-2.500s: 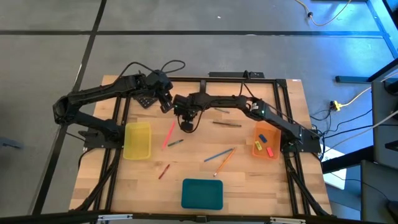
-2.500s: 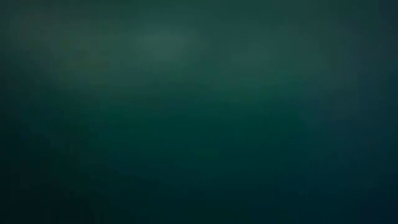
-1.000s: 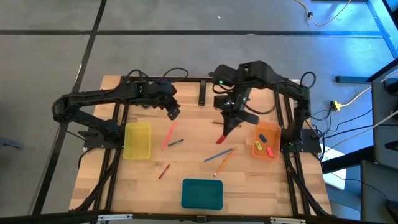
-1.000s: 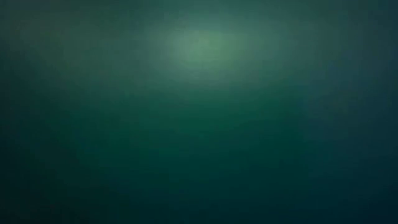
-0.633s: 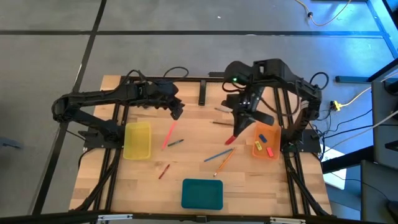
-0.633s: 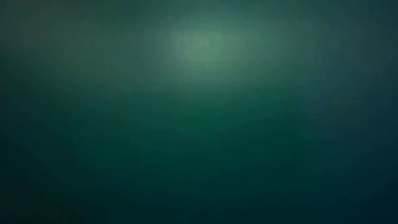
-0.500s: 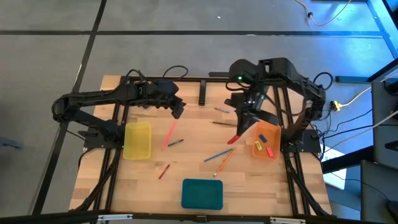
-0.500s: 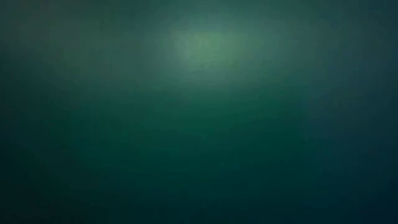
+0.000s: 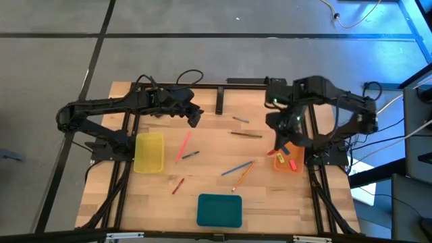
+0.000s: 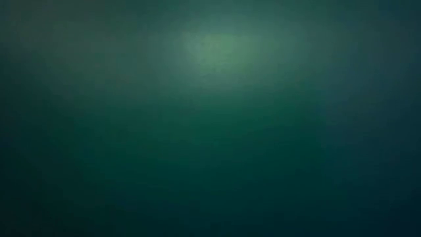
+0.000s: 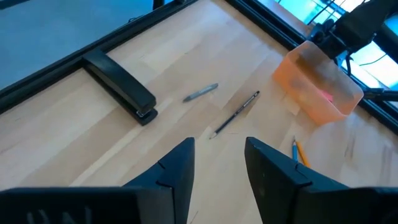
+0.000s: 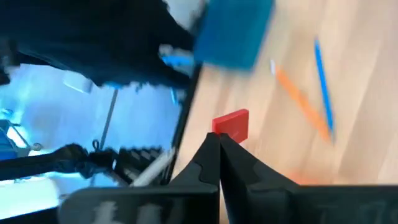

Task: Sort crayons/erasers/pens/pencils in bins
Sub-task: Put the red eraser into the orange bin, then put the green crayon into the blue bin

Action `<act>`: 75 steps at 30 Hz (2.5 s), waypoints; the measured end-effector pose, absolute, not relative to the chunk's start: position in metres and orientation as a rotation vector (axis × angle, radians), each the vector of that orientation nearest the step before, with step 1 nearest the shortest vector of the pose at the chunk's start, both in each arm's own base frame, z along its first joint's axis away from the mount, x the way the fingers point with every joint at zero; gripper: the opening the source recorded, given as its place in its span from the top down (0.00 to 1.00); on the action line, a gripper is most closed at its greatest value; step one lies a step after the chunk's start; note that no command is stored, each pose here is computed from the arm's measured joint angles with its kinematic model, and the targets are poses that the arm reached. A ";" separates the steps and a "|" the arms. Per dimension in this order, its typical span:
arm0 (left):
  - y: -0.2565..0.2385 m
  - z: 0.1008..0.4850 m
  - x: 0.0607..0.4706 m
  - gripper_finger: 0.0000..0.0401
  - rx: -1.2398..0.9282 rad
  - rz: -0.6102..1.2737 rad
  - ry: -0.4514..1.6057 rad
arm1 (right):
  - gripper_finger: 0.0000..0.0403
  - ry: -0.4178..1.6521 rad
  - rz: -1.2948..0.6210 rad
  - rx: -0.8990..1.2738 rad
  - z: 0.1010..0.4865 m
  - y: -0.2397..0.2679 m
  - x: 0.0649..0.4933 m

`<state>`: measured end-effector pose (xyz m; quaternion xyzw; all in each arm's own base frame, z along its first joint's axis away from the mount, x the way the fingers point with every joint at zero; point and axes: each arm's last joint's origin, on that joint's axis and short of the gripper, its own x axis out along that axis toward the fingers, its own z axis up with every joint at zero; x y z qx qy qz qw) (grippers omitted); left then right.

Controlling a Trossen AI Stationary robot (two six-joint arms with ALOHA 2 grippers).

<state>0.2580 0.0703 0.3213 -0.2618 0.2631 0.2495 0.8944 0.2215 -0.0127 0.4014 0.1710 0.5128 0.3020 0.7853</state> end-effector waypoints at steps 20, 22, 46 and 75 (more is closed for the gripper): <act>0.070 0.325 0.261 0.66 -0.496 0.455 0.520 | 0.97 1.684 -0.084 0.651 0.213 -0.014 0.165; 0.069 0.324 0.261 0.66 -0.496 0.442 0.525 | 0.93 1.668 -0.156 0.654 0.204 -0.015 0.165; 0.050 0.346 0.201 0.66 -0.555 0.406 0.623 | 0.54 0.870 -0.243 0.372 0.306 -0.034 0.238; 0.022 0.347 0.207 0.61 -0.661 0.486 0.566 | 0.73 0.644 -0.158 0.245 0.226 -0.048 0.348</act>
